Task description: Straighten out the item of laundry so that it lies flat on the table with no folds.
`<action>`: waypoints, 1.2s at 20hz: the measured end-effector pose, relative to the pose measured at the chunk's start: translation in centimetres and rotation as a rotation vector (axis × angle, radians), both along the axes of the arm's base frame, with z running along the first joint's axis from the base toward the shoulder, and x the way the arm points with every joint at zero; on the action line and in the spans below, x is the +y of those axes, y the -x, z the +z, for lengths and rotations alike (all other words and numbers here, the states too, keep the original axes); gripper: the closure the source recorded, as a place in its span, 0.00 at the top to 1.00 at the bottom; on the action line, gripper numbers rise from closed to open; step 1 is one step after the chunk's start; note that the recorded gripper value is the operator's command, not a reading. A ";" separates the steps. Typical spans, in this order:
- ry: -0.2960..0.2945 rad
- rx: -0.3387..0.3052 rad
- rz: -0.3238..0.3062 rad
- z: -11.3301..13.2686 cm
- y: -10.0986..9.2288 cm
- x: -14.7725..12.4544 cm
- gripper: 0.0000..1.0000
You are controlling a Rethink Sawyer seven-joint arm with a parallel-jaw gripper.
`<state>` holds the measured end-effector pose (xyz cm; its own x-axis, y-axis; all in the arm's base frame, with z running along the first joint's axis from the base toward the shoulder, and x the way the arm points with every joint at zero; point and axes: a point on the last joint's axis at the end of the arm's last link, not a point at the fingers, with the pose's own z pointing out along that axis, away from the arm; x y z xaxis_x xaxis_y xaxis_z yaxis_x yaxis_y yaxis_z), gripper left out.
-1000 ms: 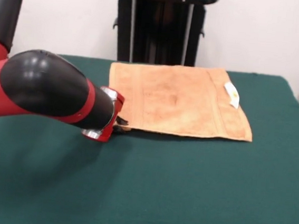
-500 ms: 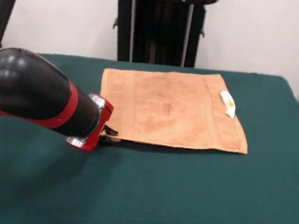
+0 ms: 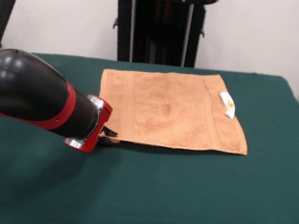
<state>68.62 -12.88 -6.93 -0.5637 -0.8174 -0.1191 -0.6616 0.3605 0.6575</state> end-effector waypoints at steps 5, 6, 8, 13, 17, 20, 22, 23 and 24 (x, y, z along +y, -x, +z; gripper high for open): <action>-0.008 -0.006 0.011 0.0 0.0 0.0 0.00; -0.011 -0.009 0.016 0.0 0.0 0.0 0.00; -0.015 -0.013 0.023 0.0 0.0 0.0 0.00; -0.042 -0.032 0.062 0.1 0.0 -0.1 1.00; -0.050 -0.038 0.075 0.1 0.0 -0.1 1.00; -0.058 -0.045 0.087 0.1 0.0 -0.1 1.00; -0.061 -0.048 0.092 0.1 0.0 -0.1 1.00; -0.063 -0.049 0.094 0.1 0.0 -0.1 1.00; -0.063 -0.049 0.094 0.1 0.0 -0.1 1.00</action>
